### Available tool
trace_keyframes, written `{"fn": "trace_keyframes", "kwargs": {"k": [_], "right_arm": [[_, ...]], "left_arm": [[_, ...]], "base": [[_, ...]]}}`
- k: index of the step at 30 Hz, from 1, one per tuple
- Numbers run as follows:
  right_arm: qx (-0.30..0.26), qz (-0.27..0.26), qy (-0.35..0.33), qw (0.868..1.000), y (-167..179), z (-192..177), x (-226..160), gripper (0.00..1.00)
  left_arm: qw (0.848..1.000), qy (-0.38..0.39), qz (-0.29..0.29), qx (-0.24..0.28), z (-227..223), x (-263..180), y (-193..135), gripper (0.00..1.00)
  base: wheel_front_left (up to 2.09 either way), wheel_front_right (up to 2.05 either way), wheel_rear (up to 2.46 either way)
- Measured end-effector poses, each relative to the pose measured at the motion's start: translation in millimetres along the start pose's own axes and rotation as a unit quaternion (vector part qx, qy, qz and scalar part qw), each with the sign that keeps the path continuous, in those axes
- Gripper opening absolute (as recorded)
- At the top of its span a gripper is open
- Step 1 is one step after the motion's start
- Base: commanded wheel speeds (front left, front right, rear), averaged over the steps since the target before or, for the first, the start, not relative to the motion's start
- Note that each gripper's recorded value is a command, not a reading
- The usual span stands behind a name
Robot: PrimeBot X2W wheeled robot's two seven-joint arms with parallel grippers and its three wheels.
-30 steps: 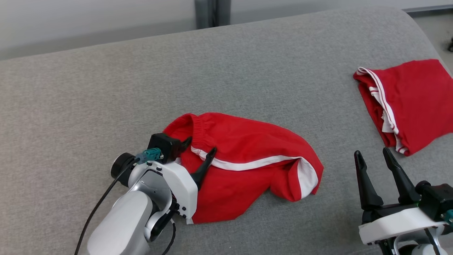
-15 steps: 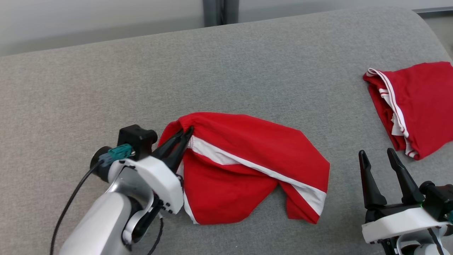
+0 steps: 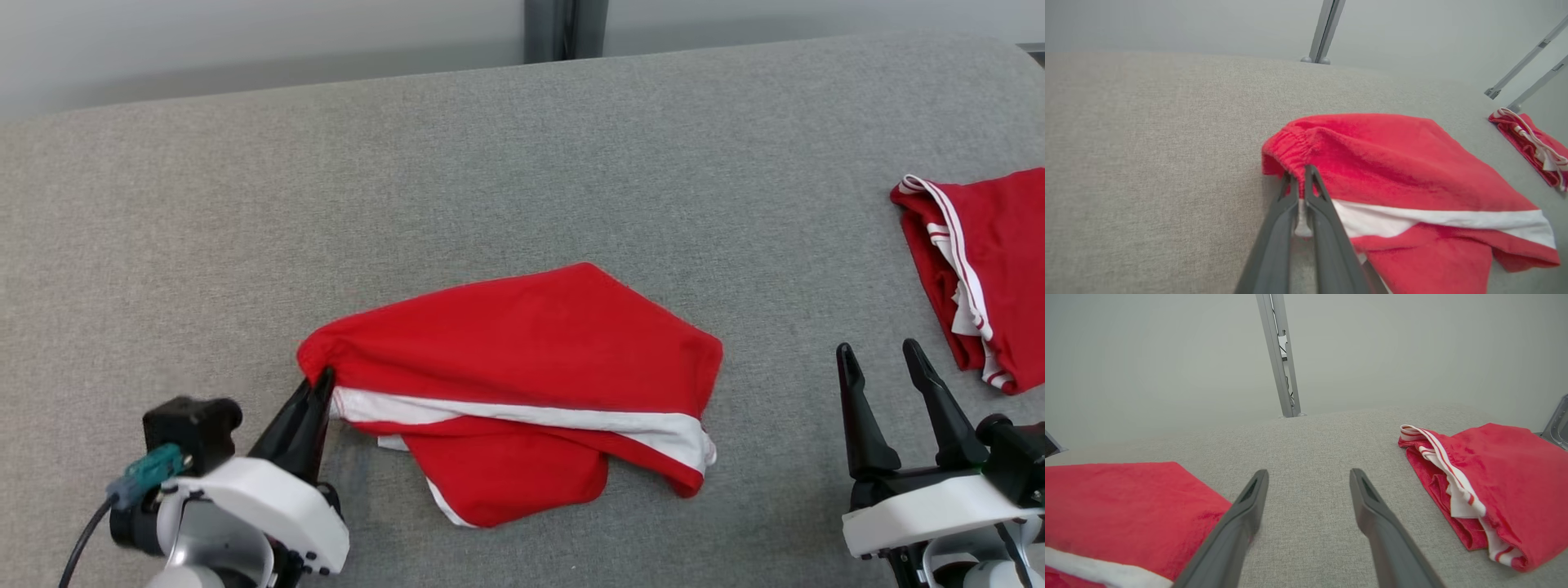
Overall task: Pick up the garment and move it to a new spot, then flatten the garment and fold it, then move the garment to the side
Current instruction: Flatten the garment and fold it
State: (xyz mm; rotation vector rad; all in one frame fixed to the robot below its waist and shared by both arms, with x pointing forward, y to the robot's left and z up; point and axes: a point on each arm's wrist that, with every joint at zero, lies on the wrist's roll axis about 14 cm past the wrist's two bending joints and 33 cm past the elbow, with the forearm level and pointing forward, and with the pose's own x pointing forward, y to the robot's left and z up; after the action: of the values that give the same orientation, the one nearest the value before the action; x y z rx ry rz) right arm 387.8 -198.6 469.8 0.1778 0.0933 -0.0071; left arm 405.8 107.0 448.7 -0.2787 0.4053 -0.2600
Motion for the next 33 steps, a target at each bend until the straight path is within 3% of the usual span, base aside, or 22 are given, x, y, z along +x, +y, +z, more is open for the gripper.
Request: {"fn": "trace_keyframes", "kwargs": {"k": [6,10,11,13,20,28,33], "right_arm": [[-0.003,0.005,0.004,1.0,3,-1,3,1.0],[-0.004,0.007,0.006,1.0,4,-1,4,1.0],[-0.004,0.007,0.006,1.0,4,-1,4,1.0],[-0.004,0.007,0.005,1.0,4,0,5,1.0],[-0.009,0.009,-0.011,1.0,5,11,2,1.0],[-0.013,0.018,-0.023,0.999,12,21,-8,1.0],[-0.017,0.026,-0.028,0.999,16,27,-15,1.0]], "left_arm": [[0.998,0.007,0.053,-0.041,-19,-14,23,0.0],[0.997,0.014,0.057,-0.054,-29,-15,25,0.0],[0.997,0.014,0.057,-0.054,-29,-15,25,0.06],[0.997,0.013,0.053,-0.06,-33,-14,22,1.0],[0.995,-0.074,0.049,-0.043,-6,-11,16,1.0],[0.977,-0.208,0.054,0.002,49,-24,11,1.0],[0.968,-0.241,0.064,0.037,66,-38,15,1.0]], "base": [[0.0,0.0,0.0],[0.0,0.0,0.0],[0.0,0.0,0.0],[0.0,0.0,0.0],[0.0,0.0,0.0],[0.0,0.0,0.0],[0.0,0.0,0.0]]}}
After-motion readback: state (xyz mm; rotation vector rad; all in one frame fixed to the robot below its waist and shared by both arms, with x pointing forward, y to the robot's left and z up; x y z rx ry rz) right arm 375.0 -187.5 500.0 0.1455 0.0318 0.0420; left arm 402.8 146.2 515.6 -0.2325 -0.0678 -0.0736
